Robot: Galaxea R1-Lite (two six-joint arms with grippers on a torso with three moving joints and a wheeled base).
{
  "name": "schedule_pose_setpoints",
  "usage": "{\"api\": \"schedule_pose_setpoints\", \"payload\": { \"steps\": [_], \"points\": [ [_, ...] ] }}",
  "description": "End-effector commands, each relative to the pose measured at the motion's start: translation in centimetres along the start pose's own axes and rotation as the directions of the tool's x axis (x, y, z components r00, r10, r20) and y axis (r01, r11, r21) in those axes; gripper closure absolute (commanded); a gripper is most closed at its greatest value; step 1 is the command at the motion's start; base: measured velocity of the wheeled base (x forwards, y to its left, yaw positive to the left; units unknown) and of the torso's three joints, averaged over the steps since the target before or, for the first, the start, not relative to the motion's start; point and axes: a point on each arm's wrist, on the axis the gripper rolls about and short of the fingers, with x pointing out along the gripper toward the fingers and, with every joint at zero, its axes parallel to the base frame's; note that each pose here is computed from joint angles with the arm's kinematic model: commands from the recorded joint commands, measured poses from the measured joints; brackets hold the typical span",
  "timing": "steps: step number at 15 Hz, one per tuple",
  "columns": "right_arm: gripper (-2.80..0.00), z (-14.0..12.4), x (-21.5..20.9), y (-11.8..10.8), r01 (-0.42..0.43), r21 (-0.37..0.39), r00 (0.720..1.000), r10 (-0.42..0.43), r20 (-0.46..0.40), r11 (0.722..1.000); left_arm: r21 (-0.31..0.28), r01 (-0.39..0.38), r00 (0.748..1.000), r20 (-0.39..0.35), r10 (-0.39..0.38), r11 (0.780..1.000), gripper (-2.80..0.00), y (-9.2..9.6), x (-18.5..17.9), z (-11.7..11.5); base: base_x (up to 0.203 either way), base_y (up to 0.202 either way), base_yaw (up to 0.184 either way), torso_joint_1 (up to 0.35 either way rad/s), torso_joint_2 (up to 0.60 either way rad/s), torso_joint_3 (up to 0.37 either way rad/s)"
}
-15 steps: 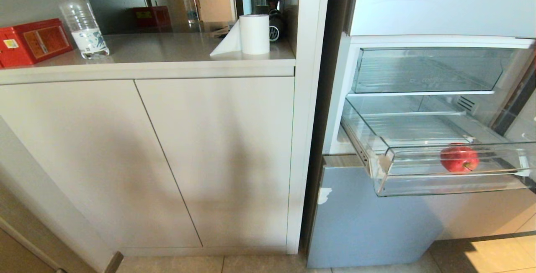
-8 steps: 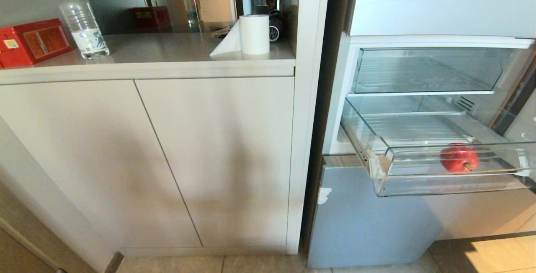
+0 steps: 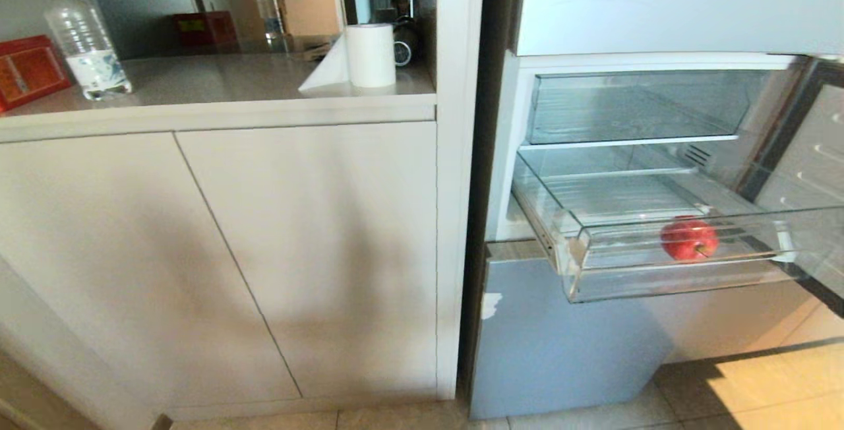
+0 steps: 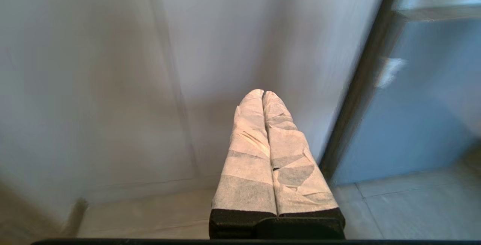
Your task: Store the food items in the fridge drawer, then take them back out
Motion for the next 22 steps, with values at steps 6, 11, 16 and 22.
{"api": "schedule_pose_setpoints", "payload": {
  "steps": [6, 11, 16, 22],
  "points": [
    [0.00, 0.0, 0.0, 0.0, 0.000, 0.000, 1.000, 0.000, -0.001, 1.000, 0.000, 0.000, 1.000, -0.002, 0.000, 1.000, 0.00, 0.0, 0.0, 0.0, -0.001, 0.008, -0.178, 0.001, 0.00, 0.003],
    [0.00, 0.0, 0.0, 0.0, -0.001, 0.000, 1.000, 0.001, -0.001, 1.000, 0.000, 0.000, 1.000, -0.002, 0.000, 1.000, 0.00, 0.0, 0.0, 0.0, -0.003, 0.005, -0.178, 0.005, 0.00, 0.003],
    [0.00, 0.0, 0.0, 0.0, -0.001, -0.003, 1.000, 0.001, 0.000, 1.000, 0.000, 0.000, 1.000, -0.002, 0.000, 1.000, 0.00, 0.0, 0.0, 0.0, -0.002, 0.004, -0.113, 0.003, 0.00, 0.002],
    [0.00, 2.2, -0.5, 0.1, 0.008, -0.036, 0.999, -0.007, 0.037, 0.999, 0.000, 0.000, 1.000, -0.002, 0.000, 1.000, 0.00, 0.0, 0.0, 0.0, 0.000, 0.000, 0.000, 0.000, 0.00, 0.000]
  ]
}}
